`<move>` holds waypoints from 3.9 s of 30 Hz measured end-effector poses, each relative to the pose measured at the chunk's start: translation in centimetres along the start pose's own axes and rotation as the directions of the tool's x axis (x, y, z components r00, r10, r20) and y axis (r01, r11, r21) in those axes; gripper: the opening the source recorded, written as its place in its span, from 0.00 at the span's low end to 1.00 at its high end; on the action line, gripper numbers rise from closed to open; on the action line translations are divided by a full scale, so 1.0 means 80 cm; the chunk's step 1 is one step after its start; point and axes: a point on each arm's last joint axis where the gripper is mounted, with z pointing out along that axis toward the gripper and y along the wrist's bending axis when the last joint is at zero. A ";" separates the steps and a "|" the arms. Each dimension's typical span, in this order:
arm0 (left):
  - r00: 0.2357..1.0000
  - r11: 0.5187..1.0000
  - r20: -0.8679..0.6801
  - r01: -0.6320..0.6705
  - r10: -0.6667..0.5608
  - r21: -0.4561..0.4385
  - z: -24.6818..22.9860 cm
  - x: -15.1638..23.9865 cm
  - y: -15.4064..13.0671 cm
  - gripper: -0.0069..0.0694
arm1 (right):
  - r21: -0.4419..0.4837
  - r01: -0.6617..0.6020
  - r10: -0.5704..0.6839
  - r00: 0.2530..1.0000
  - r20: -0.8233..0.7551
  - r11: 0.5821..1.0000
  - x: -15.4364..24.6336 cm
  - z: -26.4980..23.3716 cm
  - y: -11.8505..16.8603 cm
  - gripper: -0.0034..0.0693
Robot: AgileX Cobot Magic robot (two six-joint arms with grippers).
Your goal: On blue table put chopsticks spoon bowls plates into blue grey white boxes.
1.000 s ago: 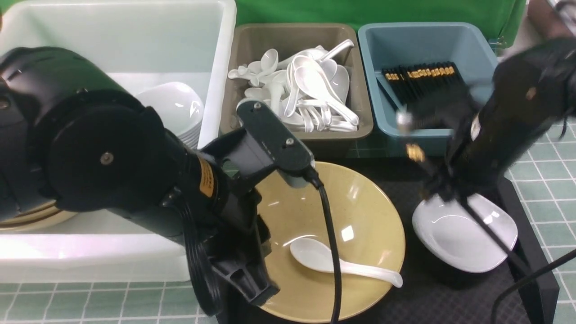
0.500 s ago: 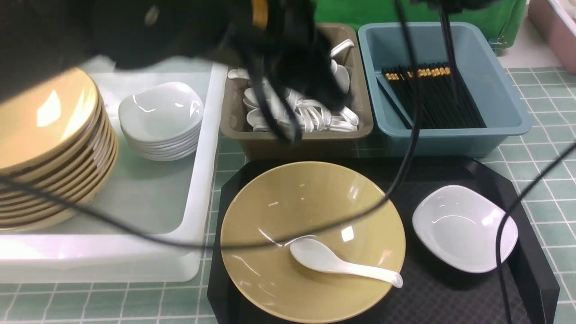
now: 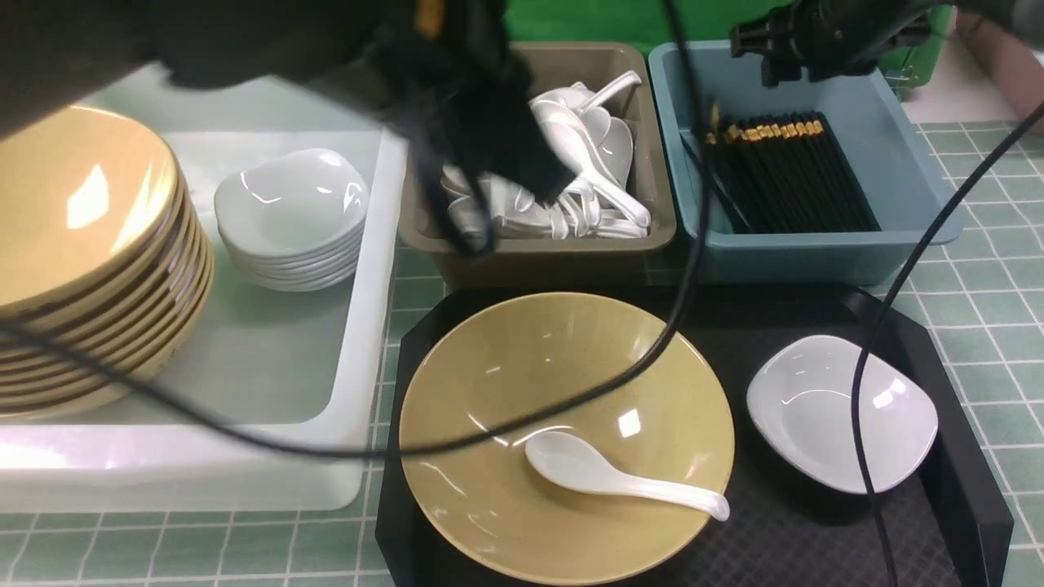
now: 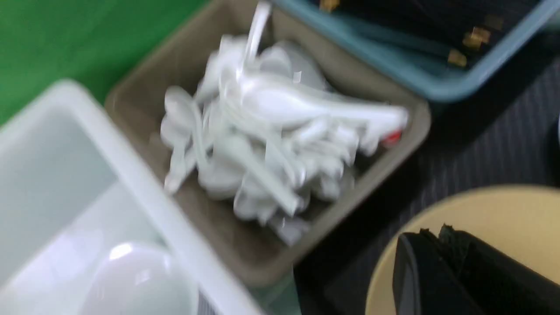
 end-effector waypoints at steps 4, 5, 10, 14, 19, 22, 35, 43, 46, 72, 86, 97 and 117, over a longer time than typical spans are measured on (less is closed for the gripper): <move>0.997 0.999 -0.070 0.022 -0.020 0.040 -0.020 0.046 -0.004 0.09 | -0.053 0.198 -0.203 0.971 -0.126 0.979 0.007 -0.038 0.026 0.68; 0.996 0.998 -0.091 0.027 -0.022 0.052 -0.021 0.055 -0.007 0.09 | -0.070 0.227 -0.235 0.964 -0.126 0.971 0.007 -0.048 0.035 0.68; 0.990 0.991 -0.130 0.071 -0.056 0.116 -0.038 0.100 -0.016 0.09 | -0.164 0.330 -0.342 0.938 -0.055 0.930 0.014 -0.108 0.086 0.69; 0.985 0.981 -0.150 0.105 -0.080 0.163 -0.048 0.130 -0.024 0.09 | -0.284 0.434 -0.459 0.888 -0.025 0.855 0.054 -0.159 0.142 0.69; 0.984 0.979 -0.155 0.111 -0.085 0.169 -0.052 0.148 -0.026 0.09 | -0.399 0.559 -0.634 0.770 -0.077 0.727 0.128 -0.174 0.197 0.69; 0.984 0.978 -0.156 0.114 -0.087 0.172 -0.049 0.152 -0.028 0.09 | -0.458 0.612 -0.735 0.660 -0.154 0.645 0.182 -0.154 0.220 0.69; 0.994 0.976 -0.052 0.105 -0.097 0.191 -0.042 0.144 -0.032 0.09 | -0.513 0.614 -0.798 0.509 -0.323 0.600 0.245 -0.079 0.234 0.69; 0.995 0.976 -0.002 0.095 -0.097 0.195 -0.025 0.133 -0.037 0.09 | -0.533 0.617 -0.815 0.459 -0.354 0.579 0.260 -0.046 0.243 0.51; 0.997 0.980 -0.003 0.078 -0.079 0.184 -0.017 0.130 -0.037 0.09 | -0.533 0.619 -0.817 0.459 -0.351 0.577 0.258 -0.048 0.243 0.35; 0.879 0.881 0.070 0.472 -0.473 0.032 0.013 0.146 0.064 0.09 | -0.216 0.387 -0.256 0.850 0.461 0.896 0.001 -0.016 0.201 0.32; 0.886 0.878 -0.003 0.460 -0.464 0.135 0.016 0.135 0.057 0.09 | -0.219 0.359 -0.296 0.915 0.274 0.907 -0.015 -0.059 0.179 0.90; 0.955 0.918 -0.227 0.256 -0.191 0.302 0.082 0.039 0.078 0.10 | -0.270 0.455 -0.454 0.888 0.070 0.848 0.025 -0.178 0.135 0.42; 0.868 0.953 -0.497 0.146 0.005 0.265 0.254 0.038 0.017 0.69 | -0.363 0.457 -0.537 0.828 -0.162 0.812 0.228 -0.221 0.065 0.11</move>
